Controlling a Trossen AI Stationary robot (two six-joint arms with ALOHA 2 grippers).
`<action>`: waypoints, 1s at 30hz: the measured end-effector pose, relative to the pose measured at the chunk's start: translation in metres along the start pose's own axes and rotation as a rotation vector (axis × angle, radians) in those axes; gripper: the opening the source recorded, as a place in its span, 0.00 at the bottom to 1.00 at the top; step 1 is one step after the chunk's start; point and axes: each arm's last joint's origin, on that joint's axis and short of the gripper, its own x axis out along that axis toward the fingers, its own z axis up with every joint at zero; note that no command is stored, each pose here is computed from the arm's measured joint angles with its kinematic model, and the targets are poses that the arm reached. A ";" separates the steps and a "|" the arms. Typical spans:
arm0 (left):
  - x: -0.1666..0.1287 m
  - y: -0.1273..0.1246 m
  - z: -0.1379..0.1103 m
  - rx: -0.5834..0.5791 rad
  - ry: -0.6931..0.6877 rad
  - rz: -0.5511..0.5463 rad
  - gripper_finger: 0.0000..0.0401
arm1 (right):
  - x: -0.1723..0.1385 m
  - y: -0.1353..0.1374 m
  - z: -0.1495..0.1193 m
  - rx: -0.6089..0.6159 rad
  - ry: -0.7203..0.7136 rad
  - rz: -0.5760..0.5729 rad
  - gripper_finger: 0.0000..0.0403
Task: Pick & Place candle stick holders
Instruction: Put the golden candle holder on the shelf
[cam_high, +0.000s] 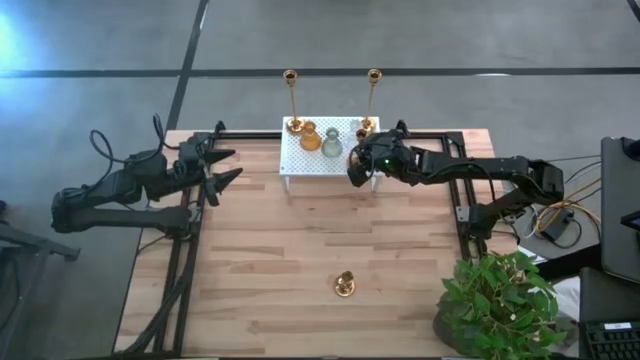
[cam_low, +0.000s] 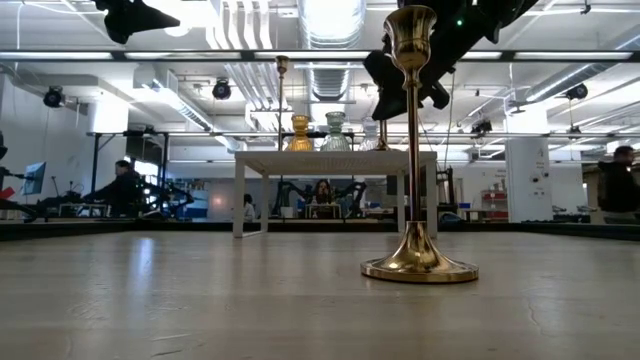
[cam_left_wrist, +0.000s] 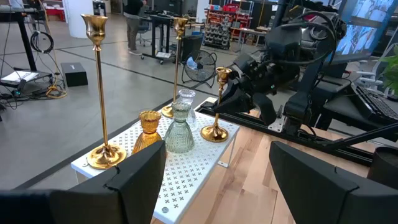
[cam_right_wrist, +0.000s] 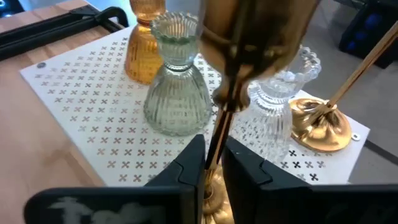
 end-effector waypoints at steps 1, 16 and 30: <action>0.000 0.000 0.000 0.000 0.000 0.000 0.73 | 0.000 0.000 0.000 0.000 -0.002 -0.008 0.12; 0.000 0.000 0.000 0.000 -0.001 0.000 0.73 | -0.001 0.001 0.003 0.011 -0.015 0.038 0.44; 0.000 0.000 0.000 0.000 0.000 0.000 0.73 | -0.036 -0.016 0.007 0.021 0.037 0.028 0.68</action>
